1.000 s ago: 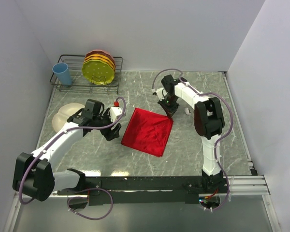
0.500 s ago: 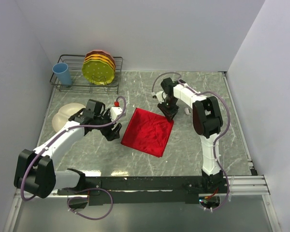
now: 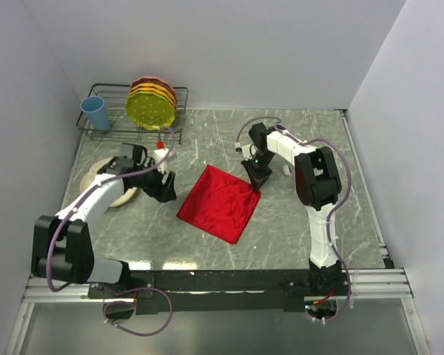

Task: Fold the napkin into a case and place the utensils inside
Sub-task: Smooth out the square-folded napkin at the center of the board.

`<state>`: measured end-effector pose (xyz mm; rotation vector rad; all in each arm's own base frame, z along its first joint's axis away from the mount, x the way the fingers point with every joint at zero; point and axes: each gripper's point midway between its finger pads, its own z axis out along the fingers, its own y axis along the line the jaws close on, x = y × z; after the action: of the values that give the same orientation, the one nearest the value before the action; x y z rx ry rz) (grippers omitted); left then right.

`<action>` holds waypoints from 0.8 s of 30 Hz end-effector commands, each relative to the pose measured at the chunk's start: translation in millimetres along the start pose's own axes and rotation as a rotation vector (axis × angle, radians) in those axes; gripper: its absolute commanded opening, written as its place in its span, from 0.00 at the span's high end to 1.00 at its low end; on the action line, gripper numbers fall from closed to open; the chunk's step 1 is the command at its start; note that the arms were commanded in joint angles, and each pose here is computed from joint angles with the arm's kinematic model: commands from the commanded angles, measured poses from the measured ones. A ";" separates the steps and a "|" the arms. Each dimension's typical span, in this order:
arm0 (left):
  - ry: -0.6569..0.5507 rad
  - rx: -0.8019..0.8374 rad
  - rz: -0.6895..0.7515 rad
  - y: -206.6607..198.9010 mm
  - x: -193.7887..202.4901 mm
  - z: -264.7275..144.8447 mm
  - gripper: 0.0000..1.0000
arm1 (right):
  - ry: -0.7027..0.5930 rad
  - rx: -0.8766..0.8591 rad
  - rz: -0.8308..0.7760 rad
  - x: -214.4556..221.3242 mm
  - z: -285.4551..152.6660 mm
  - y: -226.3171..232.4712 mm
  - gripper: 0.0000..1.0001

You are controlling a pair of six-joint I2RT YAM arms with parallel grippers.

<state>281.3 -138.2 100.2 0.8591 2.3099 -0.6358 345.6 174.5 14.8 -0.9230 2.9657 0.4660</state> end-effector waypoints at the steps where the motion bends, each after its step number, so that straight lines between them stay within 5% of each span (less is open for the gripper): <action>1: -0.138 0.058 -0.104 7.9 -45.5 -13.1 0.26 | 0.000 -0.068 0.119 13.9 17.1 16.8 1.00; 5: -0.199 0.056 -0.092 9.2 -70.1 -23.8 0.24 | -0.033 -0.068 0.132 11.9 5.8 20.0 0.80; 8: -0.325 -0.042 0.010 12.5 -114.7 -60.3 0.19 | -0.142 -0.051 0.124 -7.5 -30.4 19.3 0.48; 10: -0.419 -0.148 0.074 17.7 -143.8 -90.6 0.01 | -0.264 -0.033 0.091 -27.4 -76.0 24.8 0.35; 16: -0.689 -0.253 0.327 -5.8 -204.0 -162.1 0.01 | -0.658 0.043 -0.063 -73.5 -208.1 50.3 0.03; 17: -0.801 -0.288 0.356 -10.1 -223.3 -181.6 0.01 | -0.721 0.038 -0.085 -80.7 -221.5 54.6 0.00; 19: -0.836 -0.311 0.243 0.8 -222.0 -177.5 0.01 | -0.923 0.039 -0.164 -104.0 -257.4 66.8 0.00; 21: -0.760 -0.172 0.159 -8.0 -219.1 -156.8 0.01 | -1.192 0.017 -0.059 -136.0 -301.0 70.0 0.00; 24: -0.646 0.108 -0.010 -31.6 -200.7 -113.2 0.01 | -1.124 -0.210 -0.088 -141.3 -275.3 91.5 0.00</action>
<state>345.9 -138.8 366.9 0.6239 1.5350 -0.5136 415.4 211.9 305.5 -0.5764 1.9907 0.6421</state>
